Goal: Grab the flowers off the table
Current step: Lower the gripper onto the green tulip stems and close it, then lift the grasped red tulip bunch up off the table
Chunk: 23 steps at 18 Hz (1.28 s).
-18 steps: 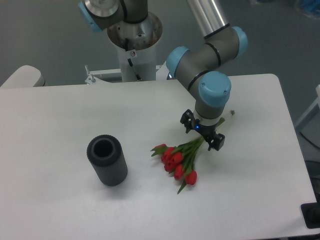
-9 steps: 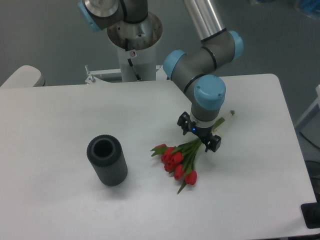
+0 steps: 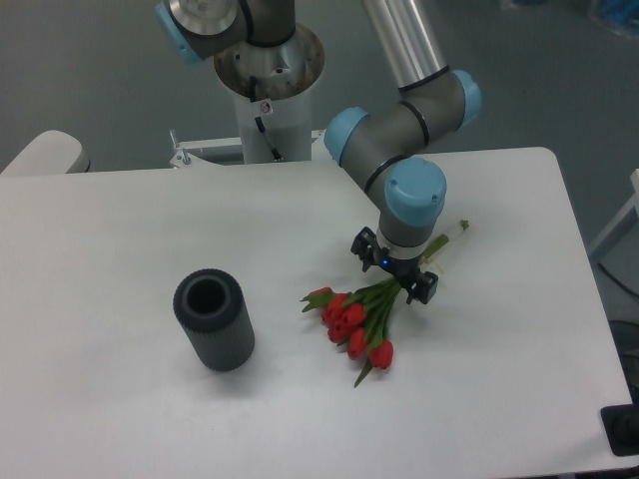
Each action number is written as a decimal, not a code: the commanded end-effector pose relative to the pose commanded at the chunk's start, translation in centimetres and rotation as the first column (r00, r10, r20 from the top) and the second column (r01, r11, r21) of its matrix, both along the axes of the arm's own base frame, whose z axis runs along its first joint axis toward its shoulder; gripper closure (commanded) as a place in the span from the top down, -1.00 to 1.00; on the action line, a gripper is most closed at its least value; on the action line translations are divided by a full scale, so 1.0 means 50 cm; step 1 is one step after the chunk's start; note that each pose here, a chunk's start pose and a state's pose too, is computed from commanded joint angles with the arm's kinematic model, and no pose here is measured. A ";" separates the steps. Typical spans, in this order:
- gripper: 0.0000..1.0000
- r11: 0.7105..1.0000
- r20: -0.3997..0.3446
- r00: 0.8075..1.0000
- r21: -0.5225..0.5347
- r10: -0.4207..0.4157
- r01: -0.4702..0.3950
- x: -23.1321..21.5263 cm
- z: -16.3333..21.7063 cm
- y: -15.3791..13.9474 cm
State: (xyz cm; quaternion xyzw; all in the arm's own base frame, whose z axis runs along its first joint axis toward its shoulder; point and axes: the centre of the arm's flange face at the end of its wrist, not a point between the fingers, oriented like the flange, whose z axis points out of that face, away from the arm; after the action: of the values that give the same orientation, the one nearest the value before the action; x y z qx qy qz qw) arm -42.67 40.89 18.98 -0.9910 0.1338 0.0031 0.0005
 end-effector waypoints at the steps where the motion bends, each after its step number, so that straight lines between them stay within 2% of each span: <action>1: 1.00 1.000 0.001 1.000 -0.001 0.000 0.000 0.002 -0.002 -0.001; 3: 1.00 1.000 0.003 1.000 -0.002 -0.002 0.002 0.003 -0.002 0.000; 4: -0.11 1.000 0.000 1.000 0.003 -0.003 0.003 0.001 0.000 0.002; 5: -0.30 1.000 -0.002 1.000 0.005 -0.003 0.003 -0.001 0.003 0.003; 14: -0.51 1.000 -0.013 1.000 0.011 -0.005 0.005 -0.007 0.012 0.007; 23: -0.59 0.999 -0.062 0.998 0.048 -0.007 0.010 -0.042 0.062 0.015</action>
State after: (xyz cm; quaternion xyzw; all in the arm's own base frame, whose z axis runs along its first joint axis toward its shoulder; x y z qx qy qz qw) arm -44.75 41.62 22.08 -0.9896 0.1377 0.0372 0.0202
